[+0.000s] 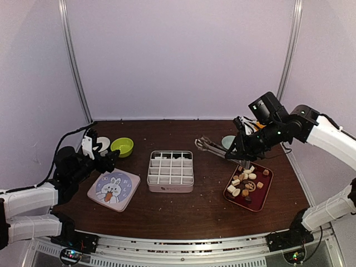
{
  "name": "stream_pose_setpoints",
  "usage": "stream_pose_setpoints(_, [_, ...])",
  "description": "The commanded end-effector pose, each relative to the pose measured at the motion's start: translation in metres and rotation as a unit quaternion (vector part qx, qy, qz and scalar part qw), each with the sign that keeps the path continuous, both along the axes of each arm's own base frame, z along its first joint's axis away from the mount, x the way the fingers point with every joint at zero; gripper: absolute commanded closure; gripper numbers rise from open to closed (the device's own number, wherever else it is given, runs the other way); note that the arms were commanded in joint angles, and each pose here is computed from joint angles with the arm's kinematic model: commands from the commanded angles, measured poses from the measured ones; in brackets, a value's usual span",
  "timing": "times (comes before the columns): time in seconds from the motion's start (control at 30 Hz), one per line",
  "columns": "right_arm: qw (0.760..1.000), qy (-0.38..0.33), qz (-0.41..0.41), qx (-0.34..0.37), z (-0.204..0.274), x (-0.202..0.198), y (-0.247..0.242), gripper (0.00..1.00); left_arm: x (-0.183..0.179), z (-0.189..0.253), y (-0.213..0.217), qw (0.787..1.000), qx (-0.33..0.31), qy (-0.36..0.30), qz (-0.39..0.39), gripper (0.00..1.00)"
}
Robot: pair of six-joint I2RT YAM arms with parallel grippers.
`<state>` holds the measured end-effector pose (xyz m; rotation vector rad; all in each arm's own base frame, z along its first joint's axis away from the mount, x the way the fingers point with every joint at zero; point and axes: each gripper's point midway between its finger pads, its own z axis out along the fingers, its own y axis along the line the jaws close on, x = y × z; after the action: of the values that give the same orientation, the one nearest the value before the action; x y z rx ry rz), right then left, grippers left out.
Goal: Pack the chocolate
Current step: Place the fake chocolate in the empty pocket of the box.
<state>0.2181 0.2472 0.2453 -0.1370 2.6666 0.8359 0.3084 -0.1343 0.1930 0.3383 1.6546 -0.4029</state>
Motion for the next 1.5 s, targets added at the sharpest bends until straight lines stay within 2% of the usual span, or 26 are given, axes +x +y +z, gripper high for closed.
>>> stream_pose_setpoints(0.0, [0.996,-0.046,0.05,0.064,0.028,0.018,0.056,0.82,-0.001,0.014,-0.001,0.999,-0.011,-0.03,-0.003,0.02])
stream_pose_setpoints(0.2, [0.991,-0.05,0.078,0.096,0.025,0.034,0.106,0.82,-0.001,0.014,0.0,0.999,-0.01,-0.031,-0.001,0.02])
stream_pose_setpoints(0.6, [0.99,-0.042,0.087,0.102,-0.011,0.065,0.15,0.83,-0.001,0.015,0.001,0.999,-0.01,-0.032,0.001,0.02])
stream_pose_setpoints(0.93, [0.99,-0.022,0.096,0.102,-0.037,0.068,0.166,0.83,-0.001,0.015,0.001,0.999,-0.01,-0.033,0.001,0.02])
stream_pose_setpoints(1.47, [0.993,-0.01,0.088,0.081,-0.064,0.069,0.164,0.82,-0.001,0.015,0.002,0.999,-0.009,-0.033,0.002,0.02])
